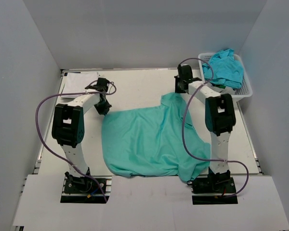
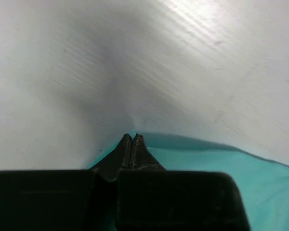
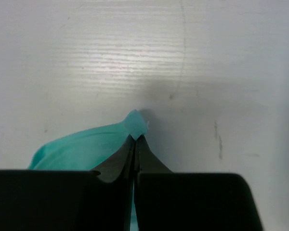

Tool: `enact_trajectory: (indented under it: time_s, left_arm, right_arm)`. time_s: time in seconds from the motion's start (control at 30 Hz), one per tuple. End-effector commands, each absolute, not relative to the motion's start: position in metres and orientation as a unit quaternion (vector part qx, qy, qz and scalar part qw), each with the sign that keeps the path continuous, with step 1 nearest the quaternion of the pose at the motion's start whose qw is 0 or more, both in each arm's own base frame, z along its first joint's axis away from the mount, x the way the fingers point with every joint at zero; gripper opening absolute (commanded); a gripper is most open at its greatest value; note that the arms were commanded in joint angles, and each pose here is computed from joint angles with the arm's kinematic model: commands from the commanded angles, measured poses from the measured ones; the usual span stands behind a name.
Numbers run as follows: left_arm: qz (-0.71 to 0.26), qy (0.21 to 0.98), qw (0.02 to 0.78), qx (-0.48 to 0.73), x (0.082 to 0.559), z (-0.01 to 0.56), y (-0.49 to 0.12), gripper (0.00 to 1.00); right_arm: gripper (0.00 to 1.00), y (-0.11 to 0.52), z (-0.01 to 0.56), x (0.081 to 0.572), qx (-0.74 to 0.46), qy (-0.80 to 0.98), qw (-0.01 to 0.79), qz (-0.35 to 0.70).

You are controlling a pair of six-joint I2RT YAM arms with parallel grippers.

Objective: Fold and stack the t-shirts
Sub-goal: Flatten out the tshirt

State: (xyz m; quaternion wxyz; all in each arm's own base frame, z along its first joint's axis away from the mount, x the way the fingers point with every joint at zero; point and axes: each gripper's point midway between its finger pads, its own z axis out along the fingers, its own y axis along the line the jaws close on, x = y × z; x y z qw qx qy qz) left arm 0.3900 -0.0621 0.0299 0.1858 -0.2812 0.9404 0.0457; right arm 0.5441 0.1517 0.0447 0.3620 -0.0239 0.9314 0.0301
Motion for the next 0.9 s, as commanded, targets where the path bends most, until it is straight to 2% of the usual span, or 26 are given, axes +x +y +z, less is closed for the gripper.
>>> enact_trajectory:
  time_s: [0.0, 0.07, 0.1, 0.13, 0.17, 0.2, 0.23, 0.33, 0.47, 0.53, 0.67, 0.87]
  left_arm:
    - [0.016, 0.922, 0.287, -0.261, 0.413, 0.116, -0.062, 0.0]
    - [-0.009, 0.914, 0.324, -0.243, 0.418, 0.145, -0.066, 0.0]
    - [-0.029, 0.907, 0.359, -0.221, 0.42, 0.176, -0.068, 0.0]
    - [-0.045, 0.903, 0.371, -0.21, 0.419, 0.191, -0.072, 0.0]
    - [-0.051, 0.897, 0.388, -0.207, 0.418, 0.21, -0.072, 0.0]
    - [-0.067, 0.889, 0.407, -0.198, 0.412, 0.233, -0.074, 0.0]
    - [-0.071, 0.885, 0.415, -0.198, 0.407, 0.246, -0.073, 0.0]
    - [-0.089, 0.862, 0.46, -0.195, 0.393, 0.288, -0.069, 0.0]
    - [-0.14, 0.794, 0.563, -0.181, 0.358, 0.38, -0.065, 0.0]
    - [-0.157, 0.767, 0.6, -0.167, 0.344, 0.417, -0.064, 0.0]
    - [-0.181, 0.722, 0.652, -0.141, 0.309, 0.482, -0.061, 0.0]
    - [-0.186, 0.637, 0.738, -0.124, 0.243, 0.574, -0.04, 0.0]
  right_arm:
    - [0.0, 0.144, 0.19, 0.552, -0.026, 0.854, 0.517, 0.042]
    - [0.0, 0.139, 0.234, 0.539, -0.028, 0.832, 0.552, 0.05]
    - [0.0, 0.137, 0.231, 0.531, -0.032, 0.831, 0.553, 0.05]
    - [0.0, 0.132, 0.276, 0.516, -0.034, 0.806, 0.589, 0.056]
    - [0.0, 0.131, 0.289, 0.509, -0.038, 0.798, 0.599, 0.057]
    - [0.0, 0.128, 0.287, 0.501, -0.04, 0.798, 0.6, 0.052]
    - [0.0, 0.122, 0.328, 0.483, -0.036, 0.772, 0.632, 0.057]
    - [0.0, 0.111, 0.362, 0.455, -0.037, 0.749, 0.659, 0.058]
    - [0.0, 0.097, 0.439, 0.392, -0.045, 0.687, 0.721, 0.076]
    - [0.0, 0.095, 0.459, 0.375, -0.05, 0.668, 0.737, 0.085]
    - [0.0, 0.084, 0.531, 0.307, -0.066, 0.591, 0.797, 0.105]
    - [0.0, 0.07, 0.604, 0.227, -0.102, 0.512, 0.846, 0.105]
